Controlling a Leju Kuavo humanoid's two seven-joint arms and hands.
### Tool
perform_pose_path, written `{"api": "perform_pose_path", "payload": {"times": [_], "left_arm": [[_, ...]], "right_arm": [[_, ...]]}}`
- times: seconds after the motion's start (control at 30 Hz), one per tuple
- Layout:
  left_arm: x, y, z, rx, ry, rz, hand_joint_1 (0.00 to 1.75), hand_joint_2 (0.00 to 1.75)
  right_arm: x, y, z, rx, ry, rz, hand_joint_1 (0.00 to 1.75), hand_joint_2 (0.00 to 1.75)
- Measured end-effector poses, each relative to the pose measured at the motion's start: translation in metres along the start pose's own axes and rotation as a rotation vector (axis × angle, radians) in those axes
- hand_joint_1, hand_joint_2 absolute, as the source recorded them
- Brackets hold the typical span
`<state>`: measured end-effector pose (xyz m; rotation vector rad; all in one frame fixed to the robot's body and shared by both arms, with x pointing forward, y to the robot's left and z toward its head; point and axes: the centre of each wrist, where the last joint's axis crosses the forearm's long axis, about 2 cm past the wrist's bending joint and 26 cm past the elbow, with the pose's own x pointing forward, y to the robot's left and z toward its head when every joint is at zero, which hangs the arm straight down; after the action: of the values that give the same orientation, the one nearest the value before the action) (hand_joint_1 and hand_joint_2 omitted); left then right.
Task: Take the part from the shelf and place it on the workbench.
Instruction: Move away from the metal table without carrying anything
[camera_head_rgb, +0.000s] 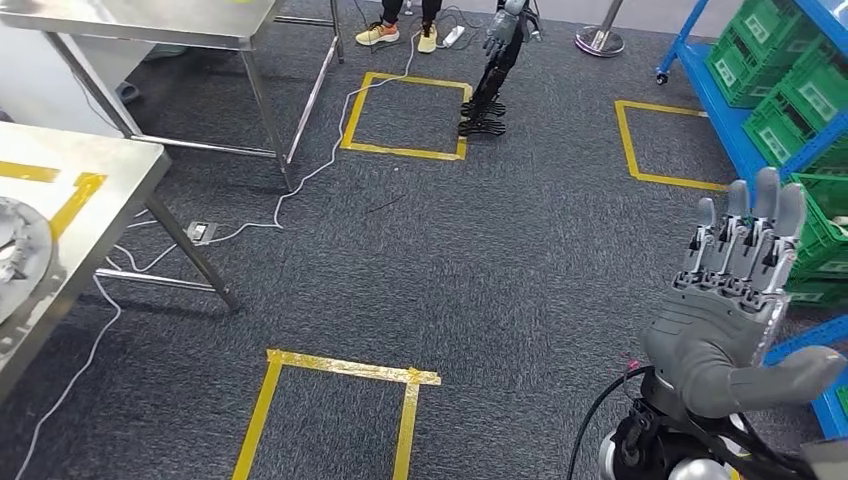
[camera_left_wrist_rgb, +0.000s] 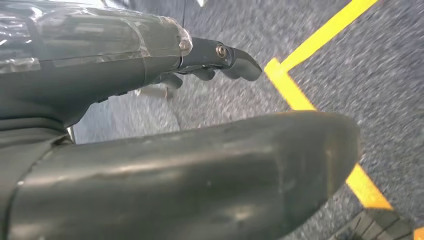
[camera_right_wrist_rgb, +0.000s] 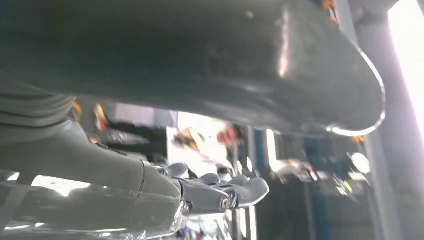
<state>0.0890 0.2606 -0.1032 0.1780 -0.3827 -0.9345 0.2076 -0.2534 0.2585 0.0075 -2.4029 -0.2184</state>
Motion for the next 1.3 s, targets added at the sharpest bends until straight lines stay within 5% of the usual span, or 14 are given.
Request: {"api": "perform_pose_path", "payload": {"times": [1.3], "left_arm": [[0.011,0.006,-0.002,0.001,-0.038,-0.058,0.00,0.00]], "right_arm": [[0.019,0.001,-0.008,-0.039,-0.090,-0.004,0.00,0.00]]}}
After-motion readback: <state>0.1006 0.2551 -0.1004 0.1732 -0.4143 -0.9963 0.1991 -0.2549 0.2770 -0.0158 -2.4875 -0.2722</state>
